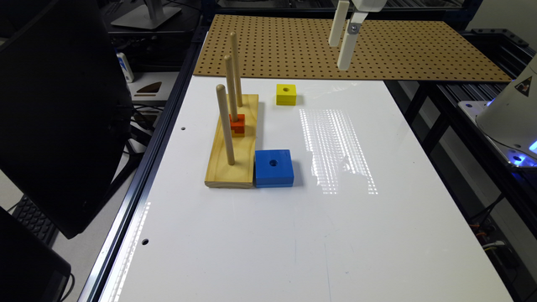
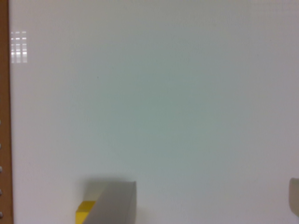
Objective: Pick up yellow block.
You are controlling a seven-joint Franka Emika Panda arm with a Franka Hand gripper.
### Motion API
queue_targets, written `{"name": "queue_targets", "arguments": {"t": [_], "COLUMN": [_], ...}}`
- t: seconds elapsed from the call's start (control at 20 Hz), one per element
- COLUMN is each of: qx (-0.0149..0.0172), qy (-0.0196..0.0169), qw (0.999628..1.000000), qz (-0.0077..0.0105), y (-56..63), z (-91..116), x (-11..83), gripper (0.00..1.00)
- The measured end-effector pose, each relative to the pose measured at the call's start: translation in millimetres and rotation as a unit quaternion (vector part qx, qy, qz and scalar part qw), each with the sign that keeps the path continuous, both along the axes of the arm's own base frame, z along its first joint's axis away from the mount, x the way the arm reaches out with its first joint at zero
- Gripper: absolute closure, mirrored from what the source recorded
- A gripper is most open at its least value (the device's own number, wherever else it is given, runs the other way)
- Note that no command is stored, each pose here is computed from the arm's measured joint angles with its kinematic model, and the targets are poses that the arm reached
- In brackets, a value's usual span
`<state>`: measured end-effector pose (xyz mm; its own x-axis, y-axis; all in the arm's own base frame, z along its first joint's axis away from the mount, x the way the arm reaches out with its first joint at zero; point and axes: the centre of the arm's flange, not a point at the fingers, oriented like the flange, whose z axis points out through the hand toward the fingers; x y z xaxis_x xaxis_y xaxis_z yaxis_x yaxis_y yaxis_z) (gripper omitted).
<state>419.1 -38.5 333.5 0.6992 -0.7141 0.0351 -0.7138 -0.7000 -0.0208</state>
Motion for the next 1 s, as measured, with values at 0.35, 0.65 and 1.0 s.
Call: {"name": "queue_targets", "arguments": {"t": [0.35,0.65,1.0], "qx": [-0.0006,0.0003,0.0003], "qy": [-0.0041,0.0001,0.0009], "qw": [0.999986,0.999994,0.99999], "qz": [-0.0033,-0.0035,-0.0044], "y": [-12.5,-16.0,-18.8], "z": [3,-3,-5], "x": [18.5,39.8,44.1], "gripper": [0.0,0.0,0.0]}}
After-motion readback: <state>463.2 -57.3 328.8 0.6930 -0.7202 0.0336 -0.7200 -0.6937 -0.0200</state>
